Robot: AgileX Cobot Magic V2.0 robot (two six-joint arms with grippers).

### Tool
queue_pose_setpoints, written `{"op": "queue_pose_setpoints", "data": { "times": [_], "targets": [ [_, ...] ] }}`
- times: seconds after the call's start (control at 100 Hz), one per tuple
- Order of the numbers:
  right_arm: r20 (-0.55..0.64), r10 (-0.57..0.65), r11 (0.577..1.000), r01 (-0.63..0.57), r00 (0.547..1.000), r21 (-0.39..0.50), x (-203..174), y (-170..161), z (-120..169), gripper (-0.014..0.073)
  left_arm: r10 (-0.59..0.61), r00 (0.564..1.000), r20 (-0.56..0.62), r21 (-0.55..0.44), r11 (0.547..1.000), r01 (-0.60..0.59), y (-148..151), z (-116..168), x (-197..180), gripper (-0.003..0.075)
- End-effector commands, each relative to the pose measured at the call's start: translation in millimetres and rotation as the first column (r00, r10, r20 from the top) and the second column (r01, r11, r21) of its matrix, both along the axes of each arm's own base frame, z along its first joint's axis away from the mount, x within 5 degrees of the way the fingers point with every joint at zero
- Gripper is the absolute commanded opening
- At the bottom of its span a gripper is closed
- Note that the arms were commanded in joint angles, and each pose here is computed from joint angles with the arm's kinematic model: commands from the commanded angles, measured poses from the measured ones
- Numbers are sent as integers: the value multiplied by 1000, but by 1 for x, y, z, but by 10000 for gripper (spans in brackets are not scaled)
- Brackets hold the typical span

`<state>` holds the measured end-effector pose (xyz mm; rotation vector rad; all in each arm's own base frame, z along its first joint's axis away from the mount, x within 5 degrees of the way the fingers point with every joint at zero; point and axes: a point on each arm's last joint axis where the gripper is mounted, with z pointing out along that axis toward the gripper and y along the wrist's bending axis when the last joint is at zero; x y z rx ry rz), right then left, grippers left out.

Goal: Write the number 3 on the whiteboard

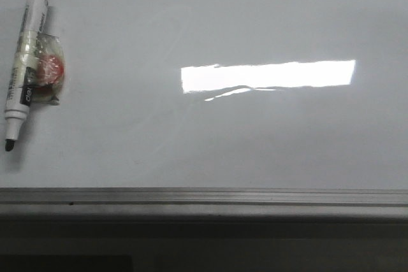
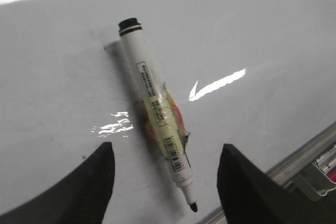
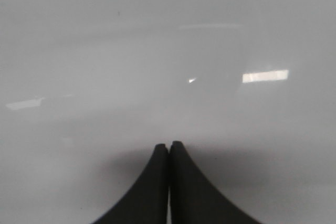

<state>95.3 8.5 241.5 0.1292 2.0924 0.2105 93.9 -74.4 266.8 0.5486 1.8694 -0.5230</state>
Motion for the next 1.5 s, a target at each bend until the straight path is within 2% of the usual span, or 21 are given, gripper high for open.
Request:
{"op": "queue_pose_setpoints", "data": {
  "times": [0.0,0.28,0.39,0.58,0.74,0.79,0.84,0.94,1.11,1.2,1.29,1.36,1.49],
  "targets": [
    [92,-23,1000,23,995,4,6,-2,16,-51,-11,997,72,-80,997,17,-7,18,5,400],
    [92,-23,1000,23,995,4,6,-2,16,-51,-18,999,39,-53,998,20,-19,9,17,400],
    [92,-23,1000,23,995,4,6,-2,16,-51,-17,1000,-9,-20,1000,17,-24,0,24,400],
    [207,-55,998,56,977,4,10,-5,26,-51,-7,999,-44,-45,999,5,-35,-8,35,400],
    [213,-57,998,58,975,4,10,-5,27,-51,4,996,-88,-30,1000,-7,-41,-17,42,393],
    [211,-56,998,57,976,4,10,-5,27,-51,8,994,-109,-17,1000,-10,-43,-21,44,349],
    [211,-57,998,57,976,4,10,-5,27,-51,11,991,-130,-4,1000,-12,-44,-25,46,256],
    [221,-59,998,60,973,4,11,-5,27,-51,13,988,-151,14,1000,-11,-47,-31,49,-17],
    [170,-47,999,44,984,23,11,-3,24,-51,7,990,-142,28,1000,-3,-47,-31,49,-20],
    [114,27,999,-30,993,20,13,4,24,-51,-26,996,-90,75,997,33,-46,-29,47,-20],
    [124,172,984,-175,977,19,19,19,33,-51,-89,996,9,153,984,87,-46,-24,45,-20],
    [147,316,948,-319,937,-4,24,35,45,-51,-124,989,74,190,976,109,-45,-20,43,-20],
    [141,547,836,-546,825,-49,36,73,63,-45,-191,961,201,240,961,141,-46,-11,41,-20]
  ]
}}
